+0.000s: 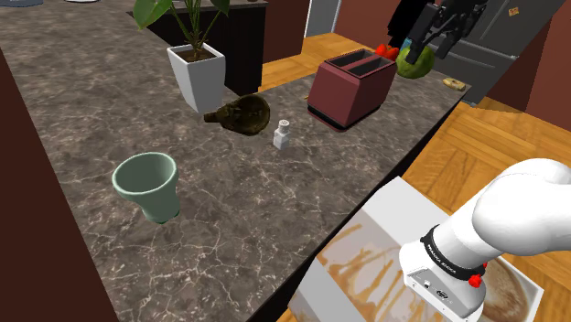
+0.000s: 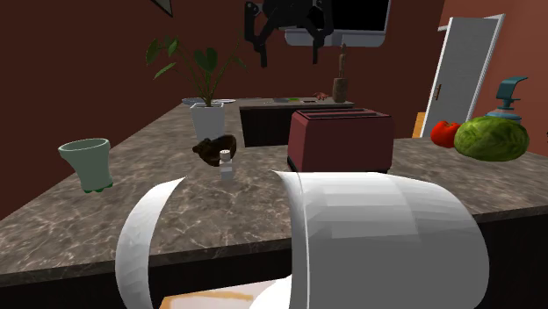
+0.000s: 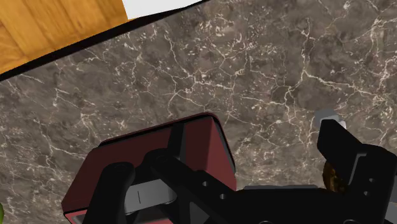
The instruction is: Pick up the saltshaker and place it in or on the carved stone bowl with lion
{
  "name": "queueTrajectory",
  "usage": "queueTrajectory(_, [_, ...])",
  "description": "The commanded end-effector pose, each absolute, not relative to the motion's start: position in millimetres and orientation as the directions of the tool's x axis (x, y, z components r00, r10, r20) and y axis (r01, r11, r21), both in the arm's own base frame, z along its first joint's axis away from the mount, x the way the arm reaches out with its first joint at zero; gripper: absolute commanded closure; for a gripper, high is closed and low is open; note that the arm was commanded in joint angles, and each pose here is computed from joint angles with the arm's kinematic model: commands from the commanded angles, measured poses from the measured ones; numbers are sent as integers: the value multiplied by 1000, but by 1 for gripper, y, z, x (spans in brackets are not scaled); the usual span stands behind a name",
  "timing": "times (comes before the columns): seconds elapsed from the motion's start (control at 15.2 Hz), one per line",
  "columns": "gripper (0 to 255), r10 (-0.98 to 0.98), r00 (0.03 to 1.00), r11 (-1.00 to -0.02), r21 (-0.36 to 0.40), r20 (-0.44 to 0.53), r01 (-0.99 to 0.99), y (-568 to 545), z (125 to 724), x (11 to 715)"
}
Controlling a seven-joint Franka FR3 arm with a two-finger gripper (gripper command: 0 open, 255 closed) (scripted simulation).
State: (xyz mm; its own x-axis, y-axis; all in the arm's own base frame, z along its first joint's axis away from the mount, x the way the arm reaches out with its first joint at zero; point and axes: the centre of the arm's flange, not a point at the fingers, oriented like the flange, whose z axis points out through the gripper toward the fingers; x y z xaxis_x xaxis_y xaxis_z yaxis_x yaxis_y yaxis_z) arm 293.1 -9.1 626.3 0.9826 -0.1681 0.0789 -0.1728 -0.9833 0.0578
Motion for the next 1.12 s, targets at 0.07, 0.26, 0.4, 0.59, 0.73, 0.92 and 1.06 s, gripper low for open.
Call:
queueTrajectory(0.07, [0, -166, 983, -984, 55, 76, -171, -3, 618, 302])
queueTrajectory(0.26, [0, -160, 985, -985, 48, 68, -164, 14, 593, 327])
queueTrajectory(0.4, [0, -157, 986, -986, 44, 63, -160, 26, 577, 343])
queueTrajectory(0.59, [0, -151, 987, -988, 36, 56, -153, 44, 552, 368])
queueTrajectory(0.73, [0, -147, 988, -988, 31, 50, -149, 57, 536, 385])
queueTrajectory(0.92, [0, -141, 989, -990, 24, 43, -142, 76, 511, 409])
queueTrajectory(1.06, [0, -137, 990, -990, 19, 38, -138, 88, 494, 425])
